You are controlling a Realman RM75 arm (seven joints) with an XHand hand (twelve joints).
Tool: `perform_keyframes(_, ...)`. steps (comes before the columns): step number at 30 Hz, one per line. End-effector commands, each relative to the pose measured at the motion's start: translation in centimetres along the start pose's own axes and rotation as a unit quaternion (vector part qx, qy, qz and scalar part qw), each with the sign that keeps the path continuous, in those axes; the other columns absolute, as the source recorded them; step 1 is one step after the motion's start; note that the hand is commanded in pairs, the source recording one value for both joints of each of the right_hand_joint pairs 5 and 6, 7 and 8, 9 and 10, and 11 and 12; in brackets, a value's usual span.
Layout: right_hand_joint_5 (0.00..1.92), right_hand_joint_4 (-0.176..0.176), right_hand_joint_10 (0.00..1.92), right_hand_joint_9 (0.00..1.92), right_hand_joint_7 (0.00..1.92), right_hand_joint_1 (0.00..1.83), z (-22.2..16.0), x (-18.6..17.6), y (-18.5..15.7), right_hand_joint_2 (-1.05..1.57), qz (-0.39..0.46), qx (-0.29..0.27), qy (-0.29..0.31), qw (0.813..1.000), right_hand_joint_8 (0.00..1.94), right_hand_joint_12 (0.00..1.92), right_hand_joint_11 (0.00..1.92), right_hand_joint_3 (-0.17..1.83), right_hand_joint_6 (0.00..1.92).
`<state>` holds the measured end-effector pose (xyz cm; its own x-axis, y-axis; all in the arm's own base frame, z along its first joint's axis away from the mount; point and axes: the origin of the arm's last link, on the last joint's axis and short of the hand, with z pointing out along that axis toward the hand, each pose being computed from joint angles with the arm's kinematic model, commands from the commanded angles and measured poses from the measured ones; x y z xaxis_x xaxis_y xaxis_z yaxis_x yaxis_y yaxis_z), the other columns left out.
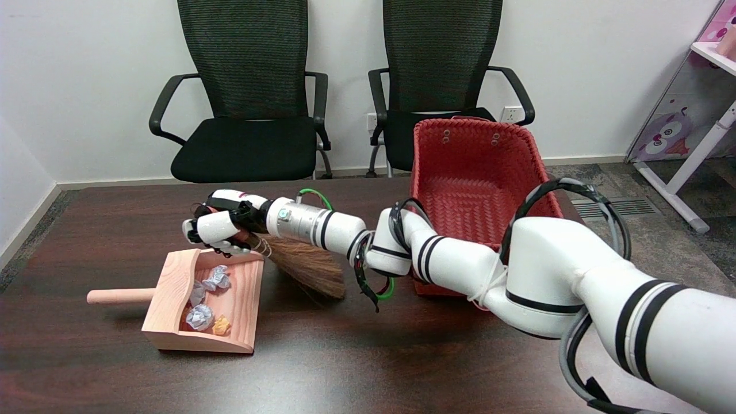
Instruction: Sweep the paper ball into the dustpan.
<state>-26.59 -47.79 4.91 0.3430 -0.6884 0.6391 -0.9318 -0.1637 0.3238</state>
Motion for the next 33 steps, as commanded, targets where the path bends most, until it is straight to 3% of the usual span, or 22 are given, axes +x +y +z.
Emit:
perform_keyframes(1,1.92,0.002,1.92,1.92,1.92,0.87,-0.9,-0.3,-0.9,1.03,0.156,0.052,0.019,0.986,1.92,1.92,1.92,1.63,1.92)
perform_keyframes(8,1.92,0.001,1.92,1.92,1.92,0.87,-1.9,1.0,-2.1,1.04,0.252,0.134,0.056,0.957,1.92,1.92,1.92,1.61,1.92)
perform_keyframes(14,1.92,0.001,1.92,1.92,1.92,0.87,-2.8,1.7,-2.8,1.05,0.348,0.195,0.090,0.912,1.92,1.92,1.92,1.61,1.92)
perform_keyframes(17,1.92,0.001,1.92,1.92,1.92,0.88,-3.7,2.4,-3.5,1.04,0.413,0.247,0.099,0.871,1.92,1.92,1.92,1.61,1.92)
perform_keyframes(21,1.92,0.001,1.92,1.92,1.92,0.88,-5.7,3.6,-4.7,1.01,0.511,0.350,0.096,0.779,1.92,1.92,1.92,1.64,1.92)
perform_keyframes(24,1.92,0.001,1.92,1.92,1.92,0.88,-7.1,4.0,-5.3,0.98,0.527,0.405,0.098,0.741,1.92,1.92,1.92,1.65,1.92)
perform_keyframes(33,1.92,-0.001,1.92,1.92,1.92,0.87,-10.5,5.2,-7.8,0.98,0.501,0.491,0.080,0.708,1.92,1.92,1.92,1.63,1.92)
